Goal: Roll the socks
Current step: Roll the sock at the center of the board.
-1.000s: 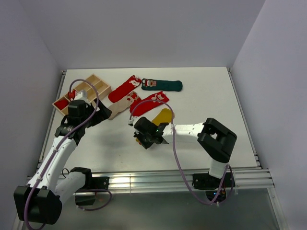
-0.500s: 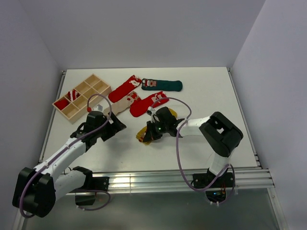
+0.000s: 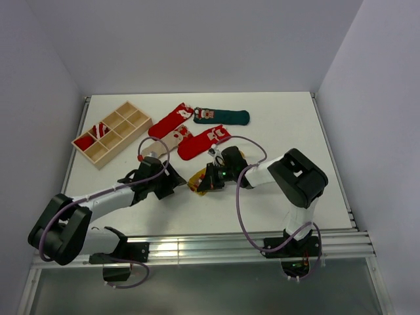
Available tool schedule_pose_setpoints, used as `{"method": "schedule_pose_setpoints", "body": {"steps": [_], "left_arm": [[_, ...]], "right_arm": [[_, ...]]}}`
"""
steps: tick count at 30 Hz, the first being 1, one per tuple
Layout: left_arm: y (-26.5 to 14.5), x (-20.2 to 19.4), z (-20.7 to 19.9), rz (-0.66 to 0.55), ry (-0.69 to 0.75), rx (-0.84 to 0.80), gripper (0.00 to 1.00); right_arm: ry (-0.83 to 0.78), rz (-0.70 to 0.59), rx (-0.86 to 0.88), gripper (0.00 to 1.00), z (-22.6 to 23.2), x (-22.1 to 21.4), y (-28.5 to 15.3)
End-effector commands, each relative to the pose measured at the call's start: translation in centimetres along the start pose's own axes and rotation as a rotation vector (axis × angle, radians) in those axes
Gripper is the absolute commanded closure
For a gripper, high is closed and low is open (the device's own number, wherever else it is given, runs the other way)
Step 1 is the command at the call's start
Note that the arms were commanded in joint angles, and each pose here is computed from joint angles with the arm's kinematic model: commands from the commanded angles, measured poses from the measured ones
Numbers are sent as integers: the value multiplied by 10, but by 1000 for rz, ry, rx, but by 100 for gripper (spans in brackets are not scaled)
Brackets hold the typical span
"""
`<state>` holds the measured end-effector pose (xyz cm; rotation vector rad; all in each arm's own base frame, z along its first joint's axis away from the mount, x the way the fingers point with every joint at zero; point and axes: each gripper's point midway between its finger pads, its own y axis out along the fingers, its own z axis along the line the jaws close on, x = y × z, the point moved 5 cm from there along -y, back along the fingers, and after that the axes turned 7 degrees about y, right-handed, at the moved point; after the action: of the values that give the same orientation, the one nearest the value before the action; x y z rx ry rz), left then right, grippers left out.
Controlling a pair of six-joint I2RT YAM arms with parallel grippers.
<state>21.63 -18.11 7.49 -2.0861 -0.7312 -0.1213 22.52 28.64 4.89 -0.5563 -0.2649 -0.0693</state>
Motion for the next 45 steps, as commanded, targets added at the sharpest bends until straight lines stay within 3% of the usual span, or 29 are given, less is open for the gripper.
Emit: {"method": "schedule_pose_setpoints", "body": {"steps": [1, 21, 31, 36, 45], "left_arm": [[7, 11, -18, -65, -22, -54, 25], [46, -9, -21, -7, -34, 22, 50], [54, -10, -18, 7, -25, 51, 76], [52, -8, -22, 7, -13, 51, 100], [42, -1, -19, 27, 40, 174, 100]], "right_arm": [[5, -16, 27, 100, -2, 4, 1], [36, -19, 36, 100, -8, 7, -2], [16, -8, 44, 100, -5, 6, -3], [-30, -18, 24, 100, -4, 7, -7], [-327, -129, -107, 64, 25, 14, -27]]}}
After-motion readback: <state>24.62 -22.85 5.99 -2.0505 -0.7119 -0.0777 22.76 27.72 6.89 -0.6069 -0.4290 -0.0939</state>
